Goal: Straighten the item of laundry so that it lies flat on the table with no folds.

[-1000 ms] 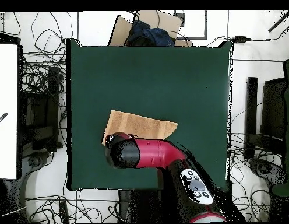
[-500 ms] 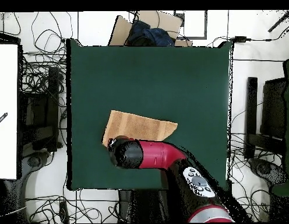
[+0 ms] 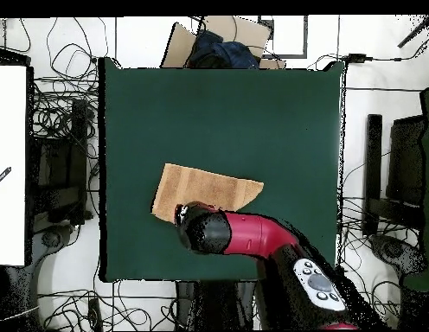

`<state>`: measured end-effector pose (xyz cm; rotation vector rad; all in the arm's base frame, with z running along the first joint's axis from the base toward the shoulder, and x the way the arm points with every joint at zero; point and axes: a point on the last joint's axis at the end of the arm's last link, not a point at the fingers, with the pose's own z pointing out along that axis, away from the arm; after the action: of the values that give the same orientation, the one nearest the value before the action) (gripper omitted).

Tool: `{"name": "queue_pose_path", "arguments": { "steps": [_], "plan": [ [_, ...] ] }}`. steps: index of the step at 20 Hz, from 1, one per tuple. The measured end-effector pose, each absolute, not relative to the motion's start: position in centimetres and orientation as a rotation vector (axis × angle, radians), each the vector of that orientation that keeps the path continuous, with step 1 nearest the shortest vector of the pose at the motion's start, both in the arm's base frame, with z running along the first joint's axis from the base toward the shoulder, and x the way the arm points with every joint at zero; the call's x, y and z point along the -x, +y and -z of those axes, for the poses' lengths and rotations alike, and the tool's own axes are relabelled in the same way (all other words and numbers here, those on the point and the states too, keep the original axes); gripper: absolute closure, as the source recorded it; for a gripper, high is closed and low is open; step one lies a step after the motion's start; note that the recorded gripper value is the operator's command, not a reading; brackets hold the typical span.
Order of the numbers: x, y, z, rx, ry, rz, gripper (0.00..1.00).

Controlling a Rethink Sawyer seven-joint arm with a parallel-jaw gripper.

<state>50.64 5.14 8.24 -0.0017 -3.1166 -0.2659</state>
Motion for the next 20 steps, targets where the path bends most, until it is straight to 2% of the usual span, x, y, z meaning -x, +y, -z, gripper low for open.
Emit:
{"name": "queue_pose_path", "arguments": {
  "steps": [11,20],
  "plan": [
    [-49.4,3.9,-8.7,-0.014,-3.117,0.243,0.0],
    [-46.5,5.3,-5.1,-0.111,-3.047,0.284,0.0]
  ]
}}
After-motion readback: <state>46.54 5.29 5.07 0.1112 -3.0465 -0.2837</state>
